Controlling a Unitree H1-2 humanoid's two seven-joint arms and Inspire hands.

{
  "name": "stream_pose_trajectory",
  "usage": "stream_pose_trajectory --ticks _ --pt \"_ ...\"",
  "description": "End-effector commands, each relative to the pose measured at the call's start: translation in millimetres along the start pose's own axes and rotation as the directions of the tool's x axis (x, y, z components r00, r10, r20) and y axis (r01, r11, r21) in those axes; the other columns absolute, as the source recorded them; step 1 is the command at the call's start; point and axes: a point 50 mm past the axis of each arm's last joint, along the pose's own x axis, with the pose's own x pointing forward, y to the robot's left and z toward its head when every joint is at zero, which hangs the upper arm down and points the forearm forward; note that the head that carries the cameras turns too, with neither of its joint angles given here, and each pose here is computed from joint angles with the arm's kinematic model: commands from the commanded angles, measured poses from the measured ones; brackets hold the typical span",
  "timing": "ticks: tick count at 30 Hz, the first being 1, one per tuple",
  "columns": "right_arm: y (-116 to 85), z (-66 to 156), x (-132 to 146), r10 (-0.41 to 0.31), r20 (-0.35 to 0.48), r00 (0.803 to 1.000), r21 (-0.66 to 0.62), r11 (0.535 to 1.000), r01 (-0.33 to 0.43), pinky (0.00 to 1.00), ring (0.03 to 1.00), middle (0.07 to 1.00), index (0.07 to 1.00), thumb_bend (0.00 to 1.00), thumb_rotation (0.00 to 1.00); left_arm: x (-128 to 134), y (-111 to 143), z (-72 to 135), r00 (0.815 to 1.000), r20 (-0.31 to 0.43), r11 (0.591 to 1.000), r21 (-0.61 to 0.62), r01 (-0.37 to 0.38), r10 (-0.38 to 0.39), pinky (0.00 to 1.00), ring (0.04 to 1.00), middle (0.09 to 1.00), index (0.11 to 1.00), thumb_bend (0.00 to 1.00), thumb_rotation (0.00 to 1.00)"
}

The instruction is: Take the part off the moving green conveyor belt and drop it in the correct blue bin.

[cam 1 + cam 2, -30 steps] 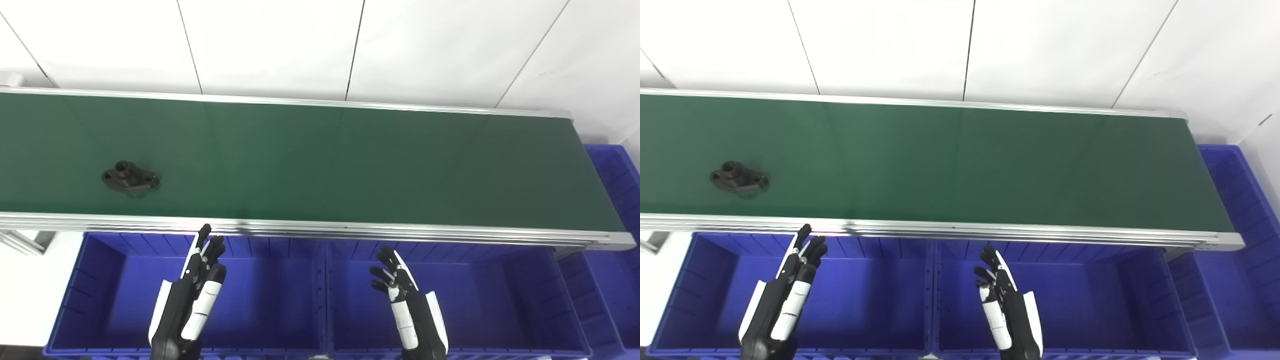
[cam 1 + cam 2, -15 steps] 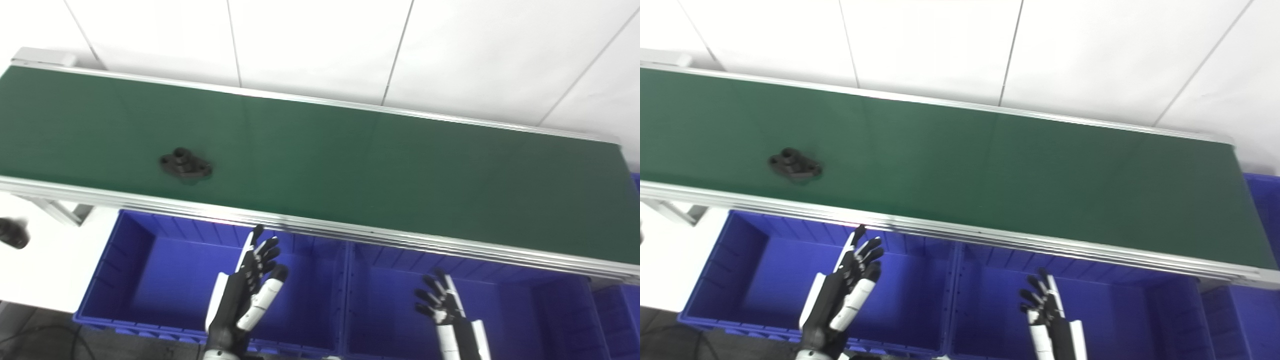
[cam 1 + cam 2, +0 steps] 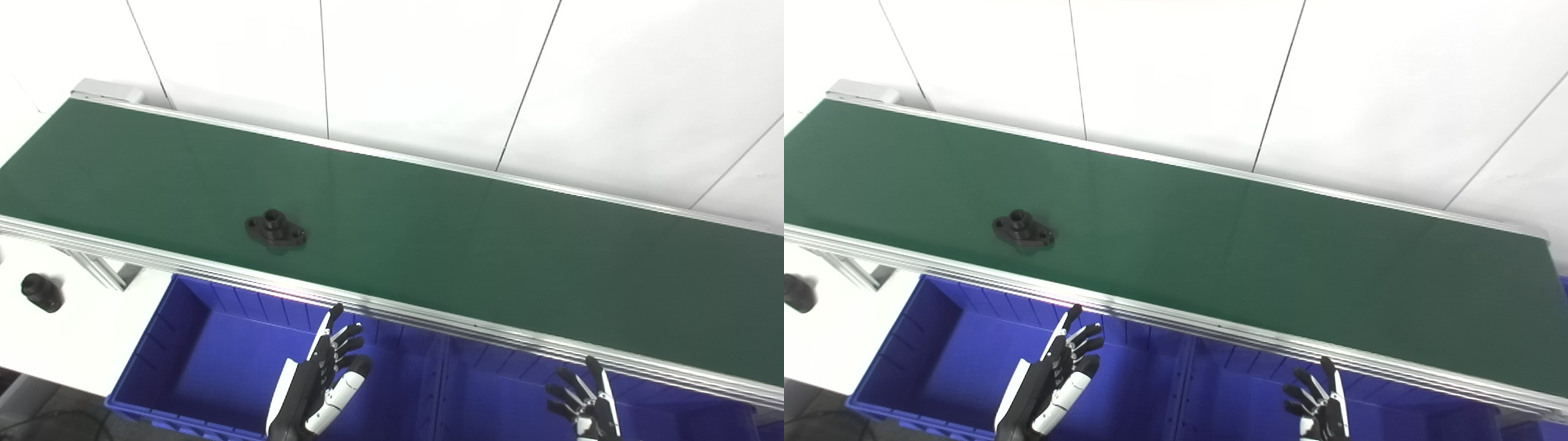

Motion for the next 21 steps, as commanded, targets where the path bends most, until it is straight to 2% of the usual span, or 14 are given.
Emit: stream_pose_trajectory --ticks 1,5,10,14,15,17,19,21 --pt "-4 15 1 0.005 0.100 0.995 -0.006 1.000 -0.004 0.72 0.795 0.862 0.990 0.59 0.98 4 -11 9 0.998 0.066 0.999 -0.037 0.001 0.001 0.80 0.844 0.880 0.995 0.56 0.73" --pt "-6 23 5 -0.004 0.137 0.991 -0.050 0.999 0.010 0.69 0.773 0.843 0.969 0.60 0.98 4 -8 8 0.998 0.059 0.999 -0.035 0.007 -0.005 0.81 0.853 0.885 0.999 0.54 0.70" --pt "-7 36 17 0.004 0.193 0.981 -0.132 0.991 0.022 0.63 0.739 0.814 0.916 0.55 0.88 3 -4 9 0.998 0.055 0.999 -0.033 0.010 -0.008 0.80 0.850 0.881 1.000 0.53 0.73" --pt "-11 47 31 0.035 0.243 0.969 -0.251 0.968 0.028 0.60 0.728 0.801 0.888 0.68 0.77 3 0 10 0.999 0.052 0.998 -0.055 0.010 -0.007 0.84 0.856 0.880 1.000 0.50 0.73" --pt "-13 51 38 0.054 0.262 0.964 -0.295 0.955 0.027 0.60 0.726 0.795 0.889 0.75 0.70 3 0 10 0.999 0.050 0.998 -0.059 0.011 -0.008 0.85 0.865 0.882 1.000 0.49 0.73" --pt "-15 60 52 0.081 0.285 0.955 -0.360 0.933 0.028 0.60 0.724 0.791 0.883 0.80 0.66 4 2 11 0.999 0.049 0.998 -0.059 0.015 -0.012 0.86 0.869 0.883 1.000 0.49 0.74" --pt "-14 71 67 0.096 0.283 0.954 -0.424 0.905 0.035 0.58 0.714 0.779 0.878 0.88 0.59 5 4 11 0.999 0.049 0.998 -0.058 0.015 -0.012 0.86 0.870 0.882 1.000 0.48 0.75" --pt "-12 82 83 0.116 0.279 0.953 -0.501 0.864 0.041 0.57 0.693 0.762 0.873 0.94 0.56 6 4 12 0.999 0.050 0.998 -0.060 0.009 -0.006 0.86 0.865 0.876 1.000 0.48 0.74"
